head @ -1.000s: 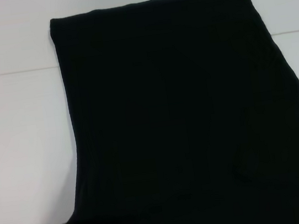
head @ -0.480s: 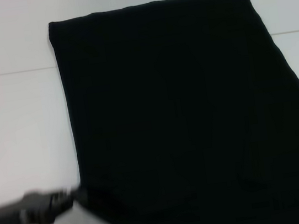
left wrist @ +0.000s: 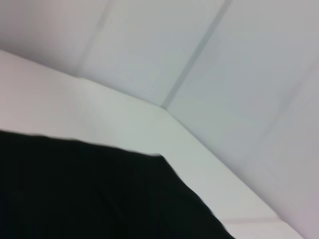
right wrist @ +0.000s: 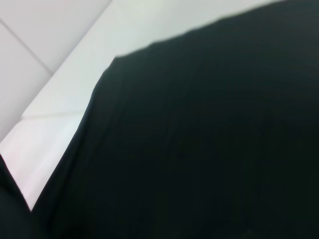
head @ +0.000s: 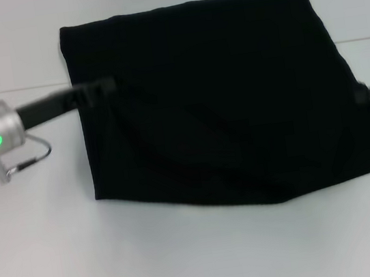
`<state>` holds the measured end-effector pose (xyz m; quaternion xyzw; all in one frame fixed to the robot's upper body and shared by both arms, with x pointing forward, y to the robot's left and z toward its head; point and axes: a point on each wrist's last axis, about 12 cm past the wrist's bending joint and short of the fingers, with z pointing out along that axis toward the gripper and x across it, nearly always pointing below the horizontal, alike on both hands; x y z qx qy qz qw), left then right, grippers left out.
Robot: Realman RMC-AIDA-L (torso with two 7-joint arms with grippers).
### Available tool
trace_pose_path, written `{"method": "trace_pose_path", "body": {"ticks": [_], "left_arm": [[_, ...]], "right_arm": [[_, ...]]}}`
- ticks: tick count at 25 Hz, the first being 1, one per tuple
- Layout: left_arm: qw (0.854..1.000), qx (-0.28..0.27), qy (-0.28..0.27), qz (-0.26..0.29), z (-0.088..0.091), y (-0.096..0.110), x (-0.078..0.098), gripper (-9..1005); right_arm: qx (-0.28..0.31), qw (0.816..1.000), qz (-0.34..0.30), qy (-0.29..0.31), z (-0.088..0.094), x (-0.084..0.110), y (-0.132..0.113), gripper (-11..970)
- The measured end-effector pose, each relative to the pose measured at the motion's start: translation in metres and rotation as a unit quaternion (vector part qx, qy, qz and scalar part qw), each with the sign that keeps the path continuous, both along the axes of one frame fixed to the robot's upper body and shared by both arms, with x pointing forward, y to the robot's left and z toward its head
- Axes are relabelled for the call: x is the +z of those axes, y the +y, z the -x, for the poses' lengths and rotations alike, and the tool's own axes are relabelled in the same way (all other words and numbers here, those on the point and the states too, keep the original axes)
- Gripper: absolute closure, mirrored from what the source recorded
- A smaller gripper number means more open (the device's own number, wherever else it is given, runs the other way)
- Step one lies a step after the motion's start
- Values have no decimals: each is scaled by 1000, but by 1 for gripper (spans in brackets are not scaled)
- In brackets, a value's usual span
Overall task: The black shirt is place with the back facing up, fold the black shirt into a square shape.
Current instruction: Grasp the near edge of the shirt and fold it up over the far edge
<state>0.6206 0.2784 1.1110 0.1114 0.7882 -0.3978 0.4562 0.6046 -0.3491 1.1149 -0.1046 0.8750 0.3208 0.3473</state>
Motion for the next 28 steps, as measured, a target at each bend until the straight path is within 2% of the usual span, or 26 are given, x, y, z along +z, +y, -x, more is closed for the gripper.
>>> {"method": "trace_pose_path", "body": {"ticks": [3, 4, 7, 13, 17, 21, 28], "left_arm": [[1000, 30, -3, -4, -13, -8, 2, 971], [997, 73, -5, -9, -26, -15, 1, 971], [993, 113, -14, -9, -36, -18, 3, 971], [987, 155, -35, -26, -54, -26, 11, 971], [983, 172, -37, -55, -57, -35, 3, 970], [980, 174, -32, -86, -52, -45, -12, 970], [975, 174, -34, -134, -45, -59, -27, 970]], "right_arm": [[-17, 999, 15, -25, -28, 9, 17, 904], [-25, 999, 19, -35, -35, 12, 21, 903], [-51, 996, 27, -67, -58, 23, 35, 903], [-89, 990, 40, -100, -87, 37, 54, 903], [-109, 988, 56, -93, -89, 25, 61, 904], [-126, 986, 79, -79, -84, 2, 69, 903], [-140, 981, 109, -81, -76, -21, 83, 904]]}}
